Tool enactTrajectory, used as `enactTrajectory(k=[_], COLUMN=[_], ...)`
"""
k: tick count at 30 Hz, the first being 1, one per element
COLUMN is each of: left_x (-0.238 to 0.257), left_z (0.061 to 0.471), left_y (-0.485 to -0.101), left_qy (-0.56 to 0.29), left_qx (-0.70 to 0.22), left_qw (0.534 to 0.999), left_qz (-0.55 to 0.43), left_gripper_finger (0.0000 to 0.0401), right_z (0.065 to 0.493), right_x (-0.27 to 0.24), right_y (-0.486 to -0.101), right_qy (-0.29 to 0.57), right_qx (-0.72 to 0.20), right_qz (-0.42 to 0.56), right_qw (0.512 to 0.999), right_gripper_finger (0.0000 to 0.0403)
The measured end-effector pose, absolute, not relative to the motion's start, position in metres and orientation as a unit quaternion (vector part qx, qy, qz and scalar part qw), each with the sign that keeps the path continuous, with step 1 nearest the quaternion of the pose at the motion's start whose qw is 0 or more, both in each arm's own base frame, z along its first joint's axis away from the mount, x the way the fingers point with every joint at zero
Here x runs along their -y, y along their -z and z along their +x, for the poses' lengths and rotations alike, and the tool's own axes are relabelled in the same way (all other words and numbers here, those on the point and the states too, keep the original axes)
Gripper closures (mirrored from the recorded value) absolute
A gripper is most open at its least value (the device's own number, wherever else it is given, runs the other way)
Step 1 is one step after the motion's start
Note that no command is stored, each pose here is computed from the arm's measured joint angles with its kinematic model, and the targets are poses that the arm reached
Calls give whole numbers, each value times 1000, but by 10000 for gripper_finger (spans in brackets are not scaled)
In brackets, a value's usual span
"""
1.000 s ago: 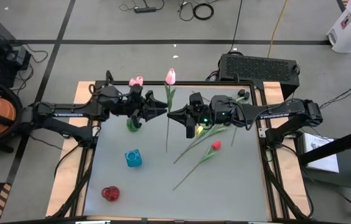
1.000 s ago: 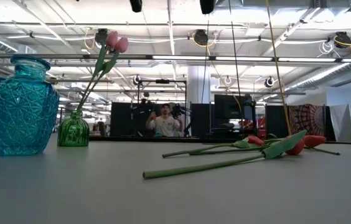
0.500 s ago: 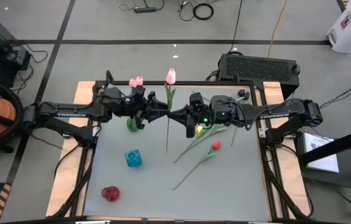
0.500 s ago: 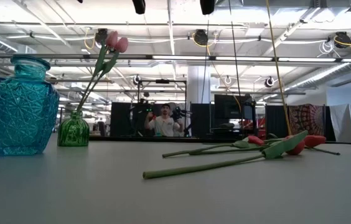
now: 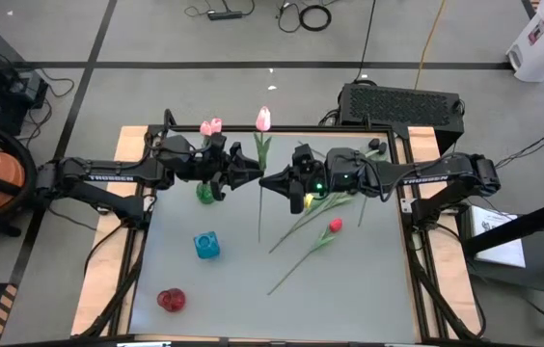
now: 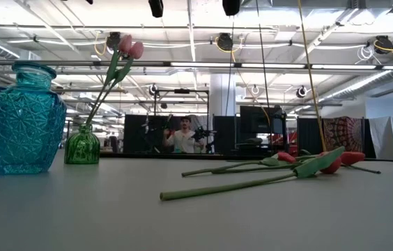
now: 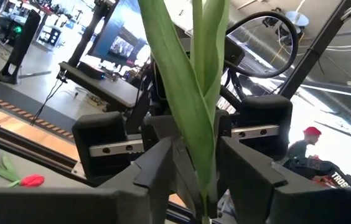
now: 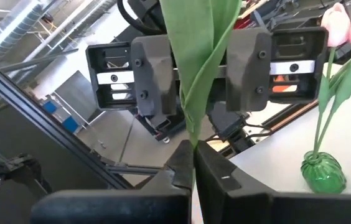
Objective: Sort flowers into vase by color
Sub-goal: Put the pink flower into the green vase
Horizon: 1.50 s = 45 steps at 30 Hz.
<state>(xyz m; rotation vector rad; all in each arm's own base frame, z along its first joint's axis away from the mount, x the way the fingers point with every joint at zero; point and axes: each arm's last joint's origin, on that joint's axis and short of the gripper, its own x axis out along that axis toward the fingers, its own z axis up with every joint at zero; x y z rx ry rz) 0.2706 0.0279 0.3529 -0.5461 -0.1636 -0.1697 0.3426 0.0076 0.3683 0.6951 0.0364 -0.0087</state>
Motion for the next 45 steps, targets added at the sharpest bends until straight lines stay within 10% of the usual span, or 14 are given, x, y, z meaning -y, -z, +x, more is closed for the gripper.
enactTrajectory(k=[13,33,45], left_x=[-28,-29,-27], left_z=[270,248,170], left_y=[-353,-364,-382], left_qy=[84,40,-117], left_qx=[82,75,47], left_qw=[956,973,981], left_qz=[-269,-214,-150], left_gripper_finger=[391,397,398], right_z=[343,342,342], right_x=[-10,-10,0], right_y=[-368,-368,-368], right_qy=[2,6,20], right_qx=[-19,-20,-17], right_qz=[350,337,318], right_qw=[936,941,948], right_gripper_finger=[403,248,227])
